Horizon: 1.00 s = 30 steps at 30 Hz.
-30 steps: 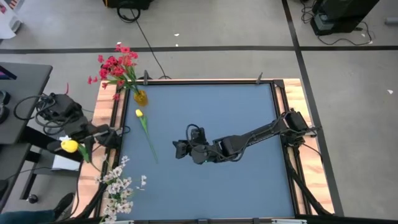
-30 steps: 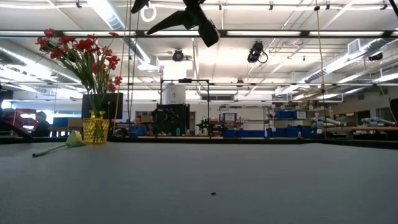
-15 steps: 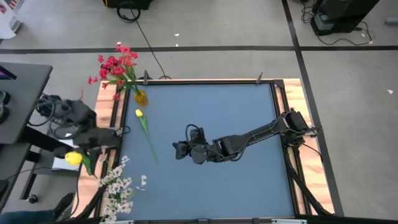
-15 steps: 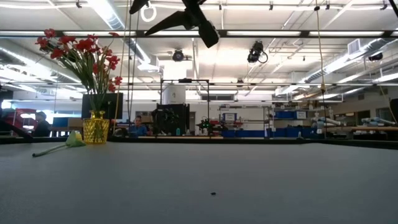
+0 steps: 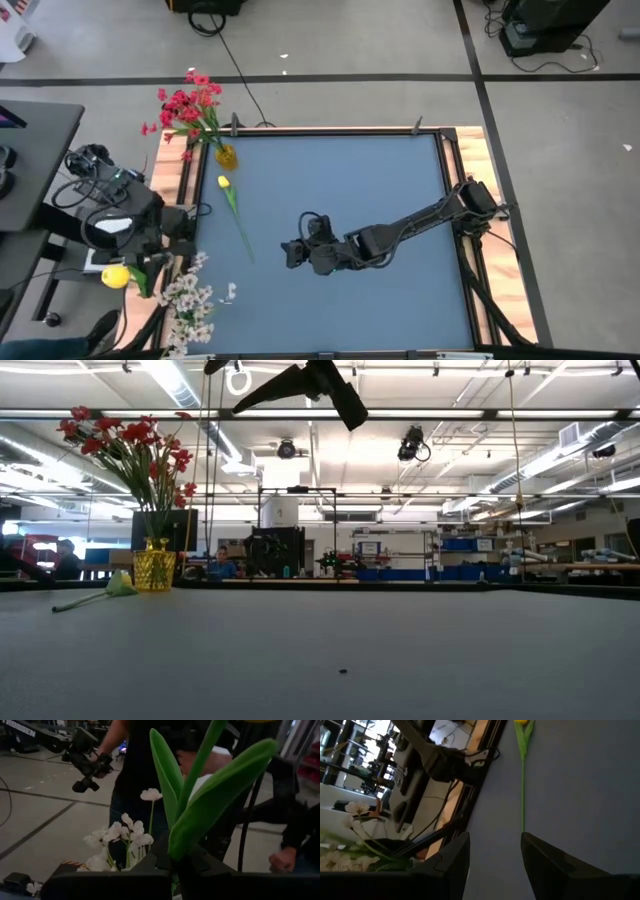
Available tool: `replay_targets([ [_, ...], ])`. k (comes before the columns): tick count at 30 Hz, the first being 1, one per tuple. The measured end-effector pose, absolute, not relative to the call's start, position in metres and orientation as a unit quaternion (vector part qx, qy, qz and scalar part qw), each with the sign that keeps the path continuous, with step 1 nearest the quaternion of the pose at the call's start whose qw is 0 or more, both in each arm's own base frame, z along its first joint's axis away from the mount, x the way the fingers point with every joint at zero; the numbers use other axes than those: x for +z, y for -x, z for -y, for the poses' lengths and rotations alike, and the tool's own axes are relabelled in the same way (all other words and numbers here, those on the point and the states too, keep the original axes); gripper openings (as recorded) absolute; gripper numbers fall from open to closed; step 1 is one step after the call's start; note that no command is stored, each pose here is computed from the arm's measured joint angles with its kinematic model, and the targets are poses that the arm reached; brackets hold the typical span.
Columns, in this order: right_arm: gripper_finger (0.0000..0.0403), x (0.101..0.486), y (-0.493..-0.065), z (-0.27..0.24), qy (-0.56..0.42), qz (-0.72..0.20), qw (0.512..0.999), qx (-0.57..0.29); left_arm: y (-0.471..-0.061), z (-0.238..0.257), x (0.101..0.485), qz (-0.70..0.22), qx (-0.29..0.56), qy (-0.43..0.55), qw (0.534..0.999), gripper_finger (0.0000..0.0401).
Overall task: Sort flowers into vase by color
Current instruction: Put the right yellow flower into the transparent vase
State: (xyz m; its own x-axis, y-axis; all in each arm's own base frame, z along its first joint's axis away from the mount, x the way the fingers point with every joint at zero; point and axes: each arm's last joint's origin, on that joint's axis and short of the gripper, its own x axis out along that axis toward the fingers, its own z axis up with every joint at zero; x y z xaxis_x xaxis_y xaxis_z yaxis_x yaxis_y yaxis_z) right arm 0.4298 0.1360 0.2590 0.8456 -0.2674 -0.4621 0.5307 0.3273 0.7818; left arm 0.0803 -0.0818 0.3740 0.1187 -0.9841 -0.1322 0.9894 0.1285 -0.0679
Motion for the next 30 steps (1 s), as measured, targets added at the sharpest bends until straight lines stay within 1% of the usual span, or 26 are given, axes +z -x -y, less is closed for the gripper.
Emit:
replay_targets([
  [9,0.0185,0.258,-0.429,-0.142,-0.543,-0.152,0.795,-0.224,-0.083,0.097,0.367,-0.083,-0.668,-0.053,0.738,0.0014],
  [20,0.0185,0.258,-0.428,-0.145,-0.558,-0.17,0.785,-0.207,-0.094,0.122,0.355,-0.123,-0.688,-0.07,0.712,0.0017],
  [23,0.0185,0.258,-0.428,-0.147,-0.561,-0.177,0.783,-0.201,-0.095,0.124,0.352,-0.135,-0.681,-0.074,0.716,0.0031],
  [30,0.0185,0.258,-0.424,-0.155,-0.561,-0.181,0.784,-0.195,-0.096,0.124,0.352,-0.137,-0.655,-0.081,0.739,0.0094],
])
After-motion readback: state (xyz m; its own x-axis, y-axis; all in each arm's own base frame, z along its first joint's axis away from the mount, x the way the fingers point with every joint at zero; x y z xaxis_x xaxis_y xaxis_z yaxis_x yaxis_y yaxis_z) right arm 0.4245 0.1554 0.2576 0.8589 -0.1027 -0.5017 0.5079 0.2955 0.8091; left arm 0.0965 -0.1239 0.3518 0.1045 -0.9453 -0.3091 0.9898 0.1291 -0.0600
